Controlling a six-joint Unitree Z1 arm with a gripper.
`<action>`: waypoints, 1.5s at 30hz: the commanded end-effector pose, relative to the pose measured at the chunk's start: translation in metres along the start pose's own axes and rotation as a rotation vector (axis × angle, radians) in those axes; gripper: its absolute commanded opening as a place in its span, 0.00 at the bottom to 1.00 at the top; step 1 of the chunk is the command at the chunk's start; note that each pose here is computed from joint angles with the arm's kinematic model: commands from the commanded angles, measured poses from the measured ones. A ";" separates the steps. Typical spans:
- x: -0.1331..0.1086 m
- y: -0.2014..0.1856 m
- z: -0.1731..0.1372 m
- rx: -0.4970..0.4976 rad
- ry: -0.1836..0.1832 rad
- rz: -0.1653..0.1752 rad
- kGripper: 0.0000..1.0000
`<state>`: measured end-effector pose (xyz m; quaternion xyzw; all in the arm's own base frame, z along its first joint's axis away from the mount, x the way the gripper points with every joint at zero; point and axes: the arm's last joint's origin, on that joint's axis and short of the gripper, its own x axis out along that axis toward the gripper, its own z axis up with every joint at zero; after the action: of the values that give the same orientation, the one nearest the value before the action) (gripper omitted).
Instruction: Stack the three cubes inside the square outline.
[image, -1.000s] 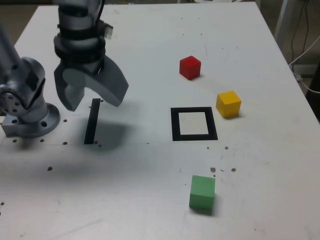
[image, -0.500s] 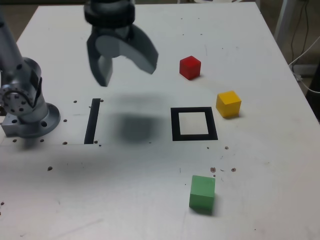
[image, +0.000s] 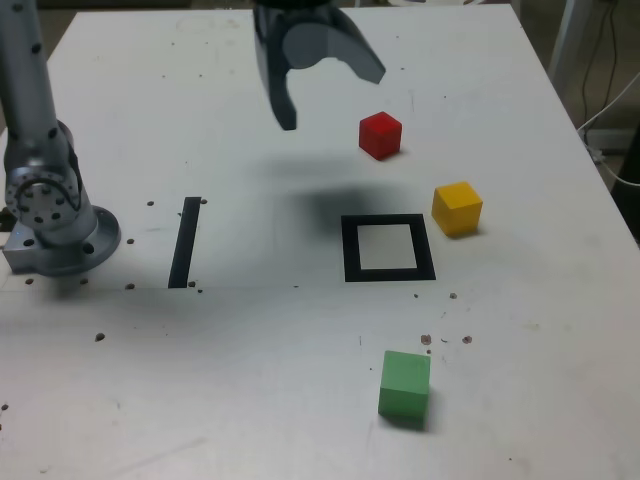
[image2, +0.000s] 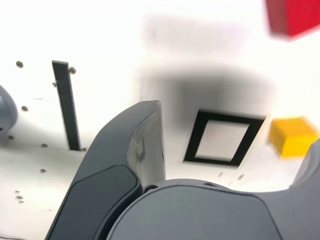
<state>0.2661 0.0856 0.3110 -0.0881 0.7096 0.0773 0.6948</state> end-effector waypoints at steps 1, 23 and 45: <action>0.001 0.009 0.014 -0.046 0.004 0.010 0.99; 0.052 0.067 0.109 -0.237 0.074 0.038 0.96; 0.098 0.064 0.122 -0.246 0.171 0.048 0.91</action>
<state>0.3653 0.1732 0.2129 -0.1631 0.7526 0.1704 0.6148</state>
